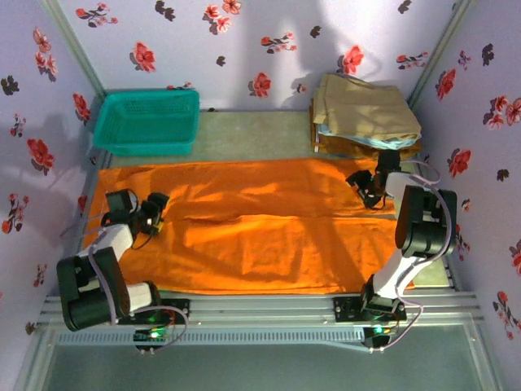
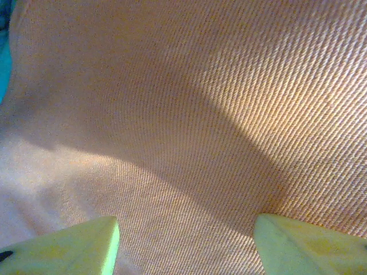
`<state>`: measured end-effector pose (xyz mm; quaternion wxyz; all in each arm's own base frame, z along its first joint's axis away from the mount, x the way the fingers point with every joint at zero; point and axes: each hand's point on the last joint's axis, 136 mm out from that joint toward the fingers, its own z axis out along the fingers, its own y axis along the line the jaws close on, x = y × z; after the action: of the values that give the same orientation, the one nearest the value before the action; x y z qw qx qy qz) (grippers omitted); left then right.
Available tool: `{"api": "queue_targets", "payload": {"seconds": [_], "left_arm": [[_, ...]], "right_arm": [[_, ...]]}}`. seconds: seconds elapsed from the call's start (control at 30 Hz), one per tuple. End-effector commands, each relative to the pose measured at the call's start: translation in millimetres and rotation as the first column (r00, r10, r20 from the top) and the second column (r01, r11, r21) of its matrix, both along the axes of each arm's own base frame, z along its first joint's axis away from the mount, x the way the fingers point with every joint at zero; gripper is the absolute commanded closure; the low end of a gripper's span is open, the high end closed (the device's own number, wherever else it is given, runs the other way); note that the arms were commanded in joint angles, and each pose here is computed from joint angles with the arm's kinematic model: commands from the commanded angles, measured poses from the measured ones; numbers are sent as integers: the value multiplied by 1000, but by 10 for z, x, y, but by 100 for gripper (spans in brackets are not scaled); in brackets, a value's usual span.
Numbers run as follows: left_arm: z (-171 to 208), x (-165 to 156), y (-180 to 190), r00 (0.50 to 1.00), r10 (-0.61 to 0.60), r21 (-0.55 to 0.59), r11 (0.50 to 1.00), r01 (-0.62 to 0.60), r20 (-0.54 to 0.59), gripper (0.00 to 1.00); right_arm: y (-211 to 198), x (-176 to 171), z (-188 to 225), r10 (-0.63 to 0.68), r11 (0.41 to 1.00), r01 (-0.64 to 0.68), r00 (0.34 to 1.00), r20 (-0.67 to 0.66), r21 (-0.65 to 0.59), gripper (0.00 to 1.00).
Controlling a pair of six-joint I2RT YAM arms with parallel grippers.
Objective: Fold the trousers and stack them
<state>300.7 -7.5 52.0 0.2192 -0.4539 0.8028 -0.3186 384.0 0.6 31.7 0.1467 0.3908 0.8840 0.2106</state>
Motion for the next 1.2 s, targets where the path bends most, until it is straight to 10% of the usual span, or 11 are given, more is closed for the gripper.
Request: {"api": "queue_targets", "payload": {"seconds": [0.0,0.2,0.5,1.17], "left_arm": [[114,-92,-28,1000,-29,12,1000,29,5,25],[472,-226,-168,995,-85,98,992,78,61,25],[191,-276,-375,989,-146,95,985,144,20,25],[-181,64,-171,1000,7,50,999,-6,-6,26]], "right_arm": [[67,-226,57,37,999,-37,994,-104,1,33],[239,-481,485,41,997,-42,999,-19,-62,32],[632,-1228,-12,83,995,-88,990,-117,-46,32],[-76,-709,-222,-34,989,1,975,-219,-148,31]]}}
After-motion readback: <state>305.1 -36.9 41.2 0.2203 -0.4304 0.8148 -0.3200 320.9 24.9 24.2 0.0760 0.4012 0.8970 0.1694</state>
